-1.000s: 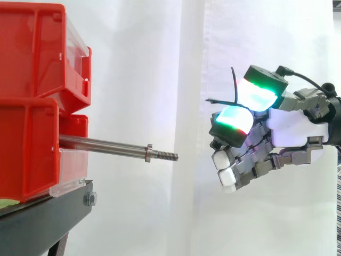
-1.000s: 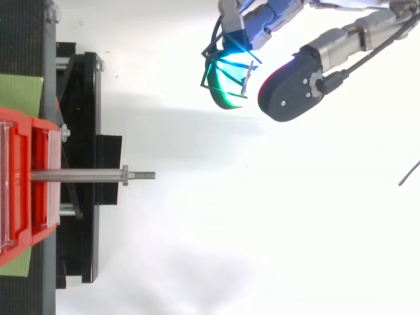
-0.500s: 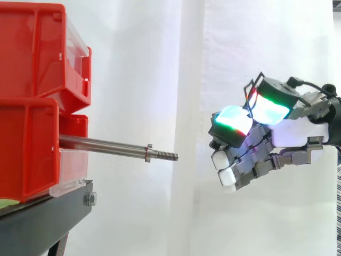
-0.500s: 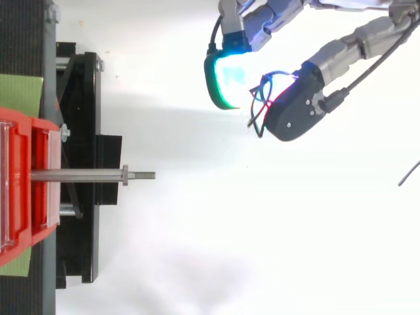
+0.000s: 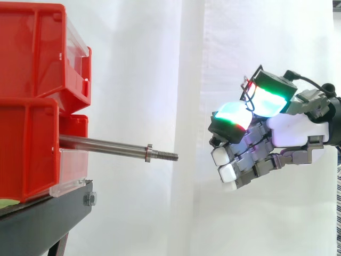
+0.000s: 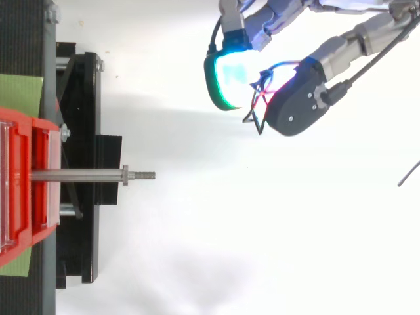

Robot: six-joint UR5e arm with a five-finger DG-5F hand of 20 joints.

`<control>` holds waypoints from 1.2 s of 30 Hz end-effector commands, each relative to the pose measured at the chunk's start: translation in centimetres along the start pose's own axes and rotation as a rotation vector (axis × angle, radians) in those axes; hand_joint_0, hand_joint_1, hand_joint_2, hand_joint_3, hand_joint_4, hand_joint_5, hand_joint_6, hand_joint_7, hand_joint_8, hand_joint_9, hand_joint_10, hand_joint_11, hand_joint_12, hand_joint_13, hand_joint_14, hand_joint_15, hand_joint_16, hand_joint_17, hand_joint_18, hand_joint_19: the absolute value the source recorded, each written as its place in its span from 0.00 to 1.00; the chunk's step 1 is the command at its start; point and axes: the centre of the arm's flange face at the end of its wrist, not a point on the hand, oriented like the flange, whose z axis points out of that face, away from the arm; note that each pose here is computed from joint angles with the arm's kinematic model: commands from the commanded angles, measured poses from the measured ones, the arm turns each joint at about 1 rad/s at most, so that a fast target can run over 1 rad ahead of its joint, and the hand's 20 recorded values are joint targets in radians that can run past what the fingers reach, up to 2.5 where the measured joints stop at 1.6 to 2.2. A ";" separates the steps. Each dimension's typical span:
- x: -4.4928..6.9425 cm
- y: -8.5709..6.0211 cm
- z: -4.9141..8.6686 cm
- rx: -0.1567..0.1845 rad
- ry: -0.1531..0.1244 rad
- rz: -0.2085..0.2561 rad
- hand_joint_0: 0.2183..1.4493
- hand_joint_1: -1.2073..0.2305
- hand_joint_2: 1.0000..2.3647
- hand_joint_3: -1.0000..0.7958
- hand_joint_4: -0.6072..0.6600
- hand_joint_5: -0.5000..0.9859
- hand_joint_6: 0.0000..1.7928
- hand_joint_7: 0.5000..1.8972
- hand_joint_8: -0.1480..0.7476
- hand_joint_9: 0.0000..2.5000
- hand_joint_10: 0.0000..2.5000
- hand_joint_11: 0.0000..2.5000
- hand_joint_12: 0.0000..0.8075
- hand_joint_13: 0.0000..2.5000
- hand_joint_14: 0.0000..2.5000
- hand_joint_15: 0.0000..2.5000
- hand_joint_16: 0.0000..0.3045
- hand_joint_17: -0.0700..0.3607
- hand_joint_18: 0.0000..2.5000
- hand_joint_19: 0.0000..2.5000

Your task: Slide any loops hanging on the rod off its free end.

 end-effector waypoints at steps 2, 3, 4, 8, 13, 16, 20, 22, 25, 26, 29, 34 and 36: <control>0.0 0.0 0.0 0.000 0.001 0.010 0.32 0.42 0.00 0.30 0.54 0.24 0.50 0.40 0.50 0.32 0.00 0.10 0.39 0.29 0.00 0.08 0.10 0.33 0.24 0.10; 0.0 0.0 0.0 0.000 0.001 0.010 0.33 0.41 0.00 0.31 0.53 0.25 0.50 0.40 0.51 0.33 0.00 0.10 0.39 0.29 0.00 0.08 0.10 0.33 0.24 0.10; 0.0 0.0 0.0 0.001 0.001 0.010 0.33 0.41 0.01 0.32 0.53 0.25 0.50 0.40 0.51 0.33 0.00 0.10 0.39 0.29 0.00 0.08 0.10 0.33 0.24 0.10; 0.0 0.0 0.0 0.003 0.001 0.013 0.35 0.31 0.01 0.40 0.53 0.24 0.51 0.39 0.52 0.32 0.00 0.11 0.40 0.29 0.00 0.08 0.11 0.33 0.25 0.09; 0.0 0.0 0.0 0.003 0.001 0.021 0.38 0.25 0.01 0.45 0.46 0.22 0.53 0.41 0.51 0.31 0.00 0.12 0.40 0.29 0.00 0.07 0.11 0.33 0.25 0.09; 0.0 0.0 0.0 0.003 0.004 0.024 0.38 0.25 0.01 0.46 0.45 0.22 0.53 0.41 0.50 0.31 0.00 0.12 0.40 0.28 0.00 0.08 0.11 0.34 0.25 0.09; 0.0 0.0 0.0 0.003 0.003 0.024 0.35 0.28 0.01 0.45 0.48 0.23 0.52 0.39 0.51 0.32 0.00 0.11 0.39 0.28 0.00 0.08 0.11 0.34 0.25 0.10; 0.0 0.0 0.0 0.003 0.003 0.024 0.34 0.29 0.01 0.44 0.49 0.23 0.52 0.40 0.51 0.33 0.00 0.11 0.39 0.28 0.00 0.08 0.11 0.34 0.25 0.11; 0.0 0.0 0.0 0.003 0.001 0.024 0.34 0.31 0.01 0.44 0.51 0.23 0.52 0.42 0.51 0.33 0.00 0.11 0.40 0.29 0.00 0.08 0.11 0.34 0.25 0.11; 0.0 0.0 0.0 0.003 0.001 0.024 0.33 0.31 0.01 0.44 0.51 0.24 0.51 0.43 0.52 0.34 0.00 0.11 0.40 0.29 0.00 0.08 0.11 0.34 0.25 0.11; 0.0 0.0 0.0 0.003 0.001 0.026 0.33 0.31 0.01 0.48 0.49 0.24 0.51 0.46 0.54 0.35 0.00 0.11 0.42 0.30 0.00 0.08 0.12 0.36 0.26 0.11; 0.0 -0.1 0.0 0.004 0.003 0.027 0.34 0.28 0.01 0.52 0.43 0.25 0.52 0.48 0.56 0.36 0.00 0.11 0.45 0.30 0.00 0.07 0.14 0.38 0.27 0.10; -0.1 -0.1 -0.1 0.005 0.000 0.020 0.35 0.28 0.00 0.54 0.41 0.26 0.52 0.48 0.56 0.37 0.00 0.11 0.45 0.31 0.00 0.07 0.14 0.38 0.28 0.09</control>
